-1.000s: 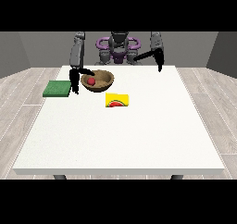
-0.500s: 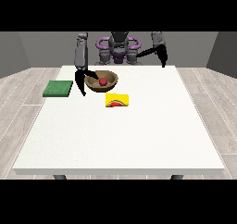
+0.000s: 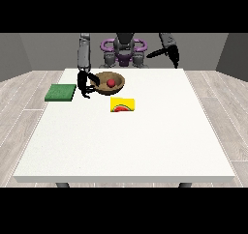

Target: Pick the cup and pour the ball into the bowl, then pick the bowl and place it on the pad

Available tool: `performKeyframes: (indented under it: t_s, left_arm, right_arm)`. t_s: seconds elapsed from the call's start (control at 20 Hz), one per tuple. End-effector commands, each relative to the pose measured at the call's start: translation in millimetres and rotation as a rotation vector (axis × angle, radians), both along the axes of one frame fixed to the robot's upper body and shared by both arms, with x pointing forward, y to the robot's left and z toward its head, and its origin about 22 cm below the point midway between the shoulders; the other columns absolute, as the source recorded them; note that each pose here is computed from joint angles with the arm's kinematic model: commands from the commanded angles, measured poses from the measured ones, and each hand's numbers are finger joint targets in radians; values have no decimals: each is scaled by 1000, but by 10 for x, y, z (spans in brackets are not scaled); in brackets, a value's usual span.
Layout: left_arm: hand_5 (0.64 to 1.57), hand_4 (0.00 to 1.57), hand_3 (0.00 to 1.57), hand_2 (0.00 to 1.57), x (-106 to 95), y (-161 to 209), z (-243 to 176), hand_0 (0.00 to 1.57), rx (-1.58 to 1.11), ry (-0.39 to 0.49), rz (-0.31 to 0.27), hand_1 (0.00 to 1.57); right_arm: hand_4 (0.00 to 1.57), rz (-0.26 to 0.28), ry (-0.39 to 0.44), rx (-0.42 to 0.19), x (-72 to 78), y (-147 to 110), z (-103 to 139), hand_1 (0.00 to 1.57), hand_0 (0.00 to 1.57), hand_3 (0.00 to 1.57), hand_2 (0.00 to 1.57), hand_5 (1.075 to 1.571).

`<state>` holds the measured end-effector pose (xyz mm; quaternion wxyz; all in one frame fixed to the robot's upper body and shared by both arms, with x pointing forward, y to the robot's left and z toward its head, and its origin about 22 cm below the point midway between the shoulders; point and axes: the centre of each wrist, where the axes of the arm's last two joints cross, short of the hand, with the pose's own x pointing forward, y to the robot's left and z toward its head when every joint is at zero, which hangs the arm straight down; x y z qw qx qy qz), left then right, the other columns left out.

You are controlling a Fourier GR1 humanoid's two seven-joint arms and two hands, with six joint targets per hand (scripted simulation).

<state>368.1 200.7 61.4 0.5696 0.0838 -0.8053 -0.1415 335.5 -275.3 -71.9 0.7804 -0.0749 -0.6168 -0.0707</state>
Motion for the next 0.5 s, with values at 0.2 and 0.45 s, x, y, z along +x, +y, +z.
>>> performKeyframes:
  t_s: [0.2, 0.45]
  left_arm:
    - [1570, 0, 0, 0, -7, 361, -215, 0, -30, 96, 118, 0]
    - [1570, 0, 0, 0, -160, 755, -472, 0, -12, 98, 177, 0]
  right_arm:
    - [1039, 78, 163, -1, 314, 41, 411, 1571, 1571, 1571, 1571, 1559]
    - [1067, 81, 156, 22, 377, -172, 677, 1571, 1571, 1571, 1571, 1552]
